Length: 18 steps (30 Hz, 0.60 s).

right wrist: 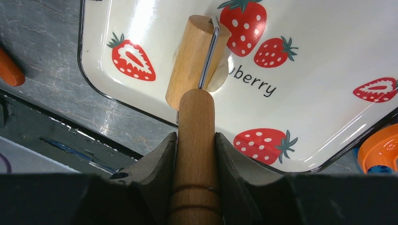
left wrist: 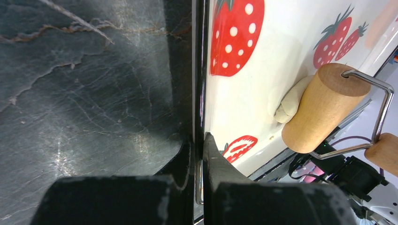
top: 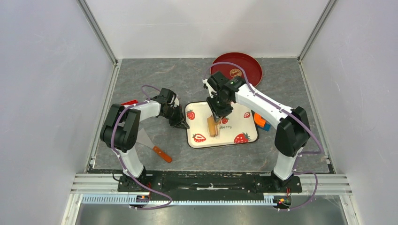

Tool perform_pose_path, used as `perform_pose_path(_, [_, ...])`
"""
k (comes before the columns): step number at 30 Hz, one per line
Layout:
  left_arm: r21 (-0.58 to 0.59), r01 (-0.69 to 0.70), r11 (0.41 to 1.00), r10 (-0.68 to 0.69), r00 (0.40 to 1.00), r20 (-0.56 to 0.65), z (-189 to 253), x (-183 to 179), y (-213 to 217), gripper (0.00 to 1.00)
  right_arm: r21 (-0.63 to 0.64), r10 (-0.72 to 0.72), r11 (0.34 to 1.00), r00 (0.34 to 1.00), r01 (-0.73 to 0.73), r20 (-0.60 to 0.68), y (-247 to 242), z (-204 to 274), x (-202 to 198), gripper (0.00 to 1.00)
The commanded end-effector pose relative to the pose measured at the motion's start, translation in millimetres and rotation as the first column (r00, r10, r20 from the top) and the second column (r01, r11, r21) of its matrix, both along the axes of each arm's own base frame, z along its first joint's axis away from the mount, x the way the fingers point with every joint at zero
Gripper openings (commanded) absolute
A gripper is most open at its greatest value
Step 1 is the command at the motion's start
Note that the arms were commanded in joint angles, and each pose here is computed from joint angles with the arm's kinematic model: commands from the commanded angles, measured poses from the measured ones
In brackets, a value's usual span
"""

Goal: Roll out the dumpling wrappers from the dough

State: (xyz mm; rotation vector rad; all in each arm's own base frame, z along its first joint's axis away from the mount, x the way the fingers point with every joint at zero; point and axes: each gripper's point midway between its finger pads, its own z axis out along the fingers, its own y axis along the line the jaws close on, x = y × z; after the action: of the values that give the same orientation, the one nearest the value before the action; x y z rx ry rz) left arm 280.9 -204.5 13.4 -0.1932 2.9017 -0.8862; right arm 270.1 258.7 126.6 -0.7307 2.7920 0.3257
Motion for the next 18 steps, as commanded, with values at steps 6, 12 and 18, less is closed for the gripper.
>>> perform_pose_path(6, [0.169, 0.054, 0.984, -0.046, 0.998, -0.051, -43, -23, 14, 0.02, 0.083, -0.026, 0.996, 0.999, 0.028, -0.027, 7, -6, 10, 0.00])
perform_pose_path(12, [0.170, 0.053, 0.984, -0.045, 0.998, -0.052, -44, -23, 15, 0.02, 0.104, -0.028, 0.994, 0.999, 0.025, 0.019, -6, 12, 20, 0.00])
perform_pose_path(18, [0.178, 0.050, 0.983, -0.044, 0.998, -0.038, -41, -20, 16, 0.02, 0.134, -0.030, 0.991, 0.997, 0.021, 0.068, -12, 27, 29, 0.00])
